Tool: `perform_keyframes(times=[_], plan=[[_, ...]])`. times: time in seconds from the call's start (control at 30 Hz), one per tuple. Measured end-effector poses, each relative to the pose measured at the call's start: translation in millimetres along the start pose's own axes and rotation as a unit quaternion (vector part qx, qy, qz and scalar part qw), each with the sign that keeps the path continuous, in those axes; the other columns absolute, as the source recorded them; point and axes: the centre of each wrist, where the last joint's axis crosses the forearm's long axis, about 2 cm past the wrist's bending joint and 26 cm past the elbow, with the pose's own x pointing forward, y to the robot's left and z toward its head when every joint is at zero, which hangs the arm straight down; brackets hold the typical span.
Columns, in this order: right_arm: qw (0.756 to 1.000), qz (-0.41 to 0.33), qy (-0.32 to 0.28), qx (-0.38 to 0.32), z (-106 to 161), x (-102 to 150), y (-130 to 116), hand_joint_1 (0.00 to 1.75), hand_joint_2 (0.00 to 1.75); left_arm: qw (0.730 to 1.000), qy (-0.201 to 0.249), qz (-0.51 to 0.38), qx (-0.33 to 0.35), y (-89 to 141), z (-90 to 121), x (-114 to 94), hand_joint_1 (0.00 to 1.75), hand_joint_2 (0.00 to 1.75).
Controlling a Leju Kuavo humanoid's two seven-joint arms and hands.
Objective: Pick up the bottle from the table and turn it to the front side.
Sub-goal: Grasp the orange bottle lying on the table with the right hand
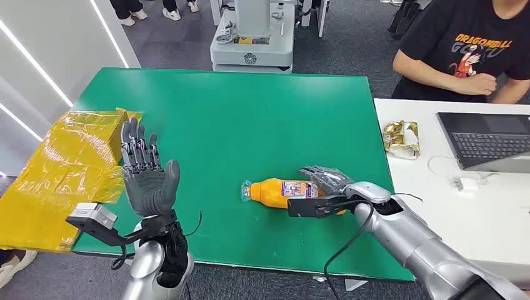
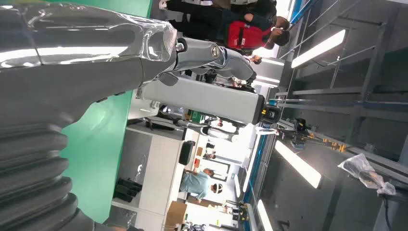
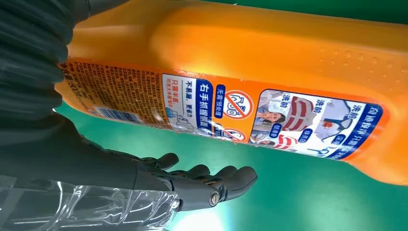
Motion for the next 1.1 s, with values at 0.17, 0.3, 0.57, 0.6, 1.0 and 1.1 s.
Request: perform_keyframes(times=[0.17,0.3,0.57,0.6,1.0,1.1], plan=[[1.0,-0.001,0.0,0.002,-1,0,1,0.0,1.75,1.0,0.001,-0.001,0.003,1,0,0,0.0,1.75],[1.0,-0.003,0.006,0.014,0,-2,3,0.0,1.75,1.0,0.002,-0.003,0.006,1,0,0,0.0,1.75],[0.999,-0.006,0.017,0.034,-1,-4,9,0.0,1.75,1.0,0.002,-0.004,0.008,1,0,0,0.0,1.75],[0.999,-0.006,0.018,0.034,-2,-4,10,0.0,1.75,1.0,0.002,-0.004,0.008,1,0,0,0.0,1.75],[0.999,-0.005,0.024,0.027,-5,-2,14,1.67,1.75,1.0,0.001,-0.005,0.007,1,0,0,0.0,1.75],[1.0,0.0,0.024,0.019,-6,0,15,1.73,1.75,1.0,0.001,-0.005,0.006,1,0,-1,0.0,1.75]])
